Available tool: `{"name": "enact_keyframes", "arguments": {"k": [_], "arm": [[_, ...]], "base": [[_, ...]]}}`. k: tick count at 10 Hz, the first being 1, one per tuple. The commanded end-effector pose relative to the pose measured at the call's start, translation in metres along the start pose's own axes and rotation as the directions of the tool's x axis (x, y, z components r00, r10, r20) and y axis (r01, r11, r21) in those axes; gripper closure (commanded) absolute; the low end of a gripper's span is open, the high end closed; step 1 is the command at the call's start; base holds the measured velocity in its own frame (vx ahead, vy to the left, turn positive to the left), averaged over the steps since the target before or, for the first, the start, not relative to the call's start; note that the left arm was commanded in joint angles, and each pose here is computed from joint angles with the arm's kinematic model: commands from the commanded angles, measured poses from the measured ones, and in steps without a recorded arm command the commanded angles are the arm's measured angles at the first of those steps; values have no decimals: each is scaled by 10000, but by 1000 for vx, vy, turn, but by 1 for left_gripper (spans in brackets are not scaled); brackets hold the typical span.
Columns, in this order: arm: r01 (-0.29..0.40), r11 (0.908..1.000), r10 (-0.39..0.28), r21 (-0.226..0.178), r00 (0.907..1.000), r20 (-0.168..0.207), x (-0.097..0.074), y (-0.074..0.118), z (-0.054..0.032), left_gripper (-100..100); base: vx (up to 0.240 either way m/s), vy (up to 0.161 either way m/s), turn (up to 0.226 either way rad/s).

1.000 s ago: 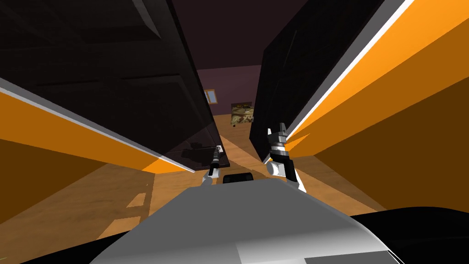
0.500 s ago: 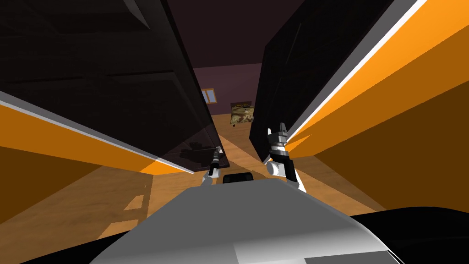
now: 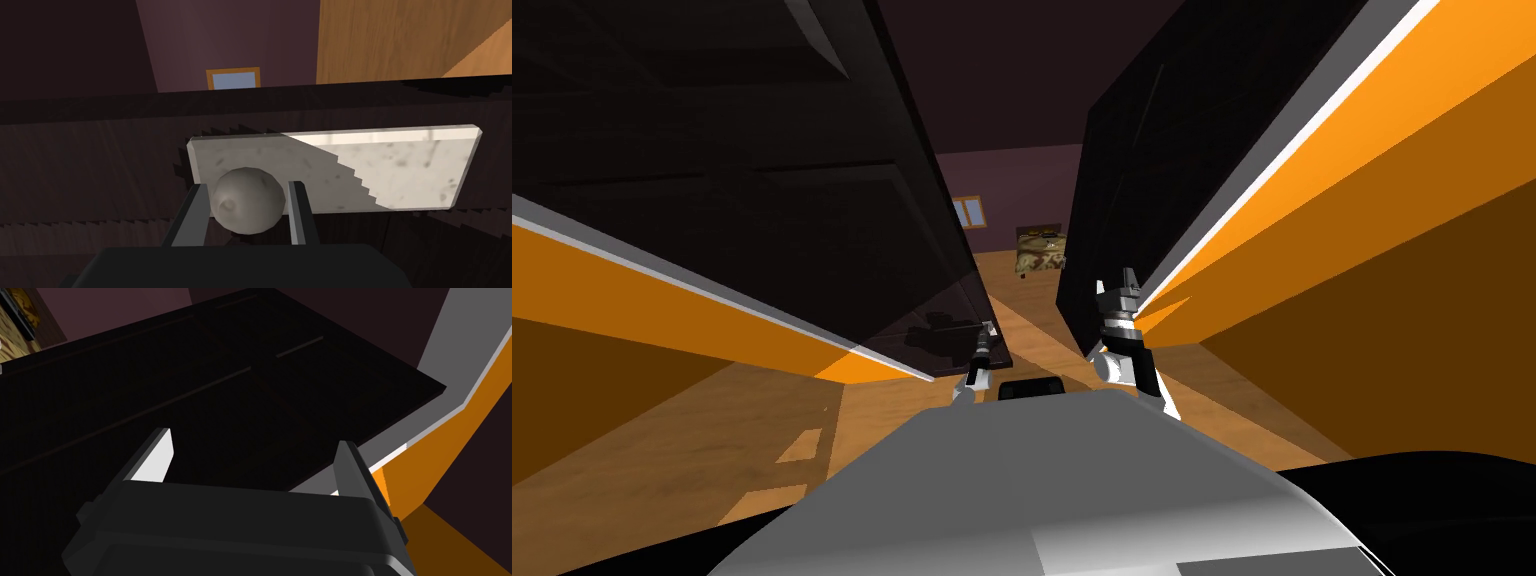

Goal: Push the door open

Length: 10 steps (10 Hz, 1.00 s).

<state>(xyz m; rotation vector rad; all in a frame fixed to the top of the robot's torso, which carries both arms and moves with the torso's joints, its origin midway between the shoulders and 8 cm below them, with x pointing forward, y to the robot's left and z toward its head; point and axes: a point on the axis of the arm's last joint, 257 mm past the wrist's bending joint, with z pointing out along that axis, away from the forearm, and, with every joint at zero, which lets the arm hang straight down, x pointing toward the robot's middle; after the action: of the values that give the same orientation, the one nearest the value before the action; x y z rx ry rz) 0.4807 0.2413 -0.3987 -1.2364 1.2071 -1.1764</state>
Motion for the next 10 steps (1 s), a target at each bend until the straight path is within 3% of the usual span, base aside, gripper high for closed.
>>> {"name": "enact_keyframes", "arguments": {"k": [1, 10], "arm": [[-42, 9999, 40, 150, 9999, 147, -82, -58, 43, 100], [-102, 9998, 81, 168, 9927, 1204, -584, -64, 15, 100]], "base": [[142, -35, 41], [174, -39, 36]]}}
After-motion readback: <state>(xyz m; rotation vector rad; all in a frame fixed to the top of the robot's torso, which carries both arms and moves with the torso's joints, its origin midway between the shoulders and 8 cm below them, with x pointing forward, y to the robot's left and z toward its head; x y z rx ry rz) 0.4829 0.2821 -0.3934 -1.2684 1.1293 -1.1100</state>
